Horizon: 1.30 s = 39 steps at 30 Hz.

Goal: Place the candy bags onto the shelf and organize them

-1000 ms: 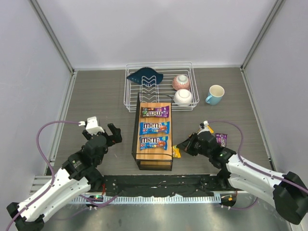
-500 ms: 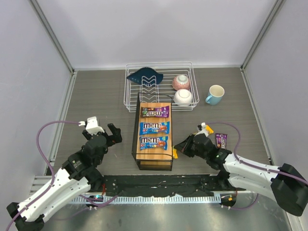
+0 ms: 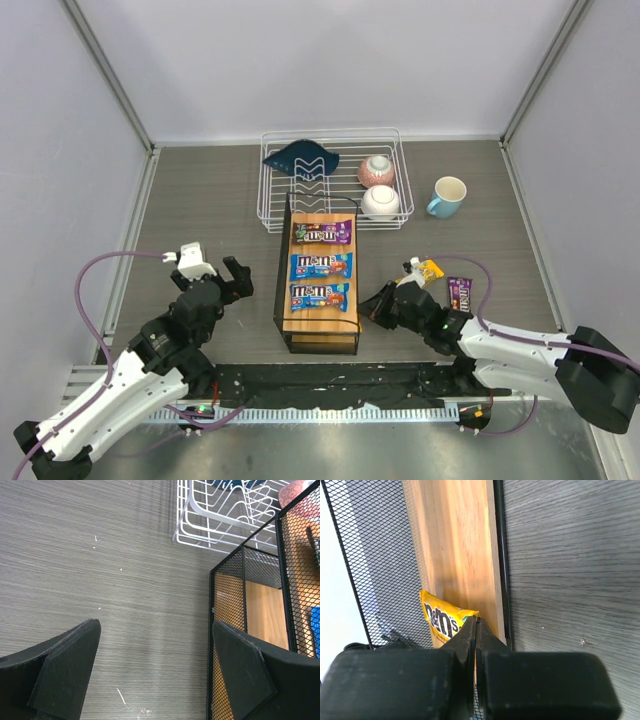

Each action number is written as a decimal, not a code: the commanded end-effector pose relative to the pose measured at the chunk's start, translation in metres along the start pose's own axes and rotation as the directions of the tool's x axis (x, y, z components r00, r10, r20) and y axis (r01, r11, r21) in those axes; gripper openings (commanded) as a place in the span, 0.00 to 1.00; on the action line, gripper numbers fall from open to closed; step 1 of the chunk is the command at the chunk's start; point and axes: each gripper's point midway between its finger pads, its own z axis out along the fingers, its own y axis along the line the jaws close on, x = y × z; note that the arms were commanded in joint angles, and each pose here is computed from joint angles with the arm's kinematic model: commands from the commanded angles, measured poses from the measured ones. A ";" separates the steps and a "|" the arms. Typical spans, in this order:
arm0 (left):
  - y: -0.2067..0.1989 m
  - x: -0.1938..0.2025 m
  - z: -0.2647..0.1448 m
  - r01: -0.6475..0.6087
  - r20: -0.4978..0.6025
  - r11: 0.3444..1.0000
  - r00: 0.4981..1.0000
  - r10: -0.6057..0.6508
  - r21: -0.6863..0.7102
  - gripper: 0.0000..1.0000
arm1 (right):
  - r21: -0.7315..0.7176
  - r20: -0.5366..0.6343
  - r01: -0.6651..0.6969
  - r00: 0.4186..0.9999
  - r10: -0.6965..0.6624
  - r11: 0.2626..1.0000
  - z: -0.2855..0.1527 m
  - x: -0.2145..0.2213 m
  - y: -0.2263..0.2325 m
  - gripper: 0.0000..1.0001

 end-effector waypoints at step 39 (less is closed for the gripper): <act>-0.004 -0.009 -0.001 0.019 0.031 1.000 0.999 -0.019 0.011 1.00 | -0.050 0.009 -0.042 0.999 0.043 0.998 0.012 0.017 0.016 0.01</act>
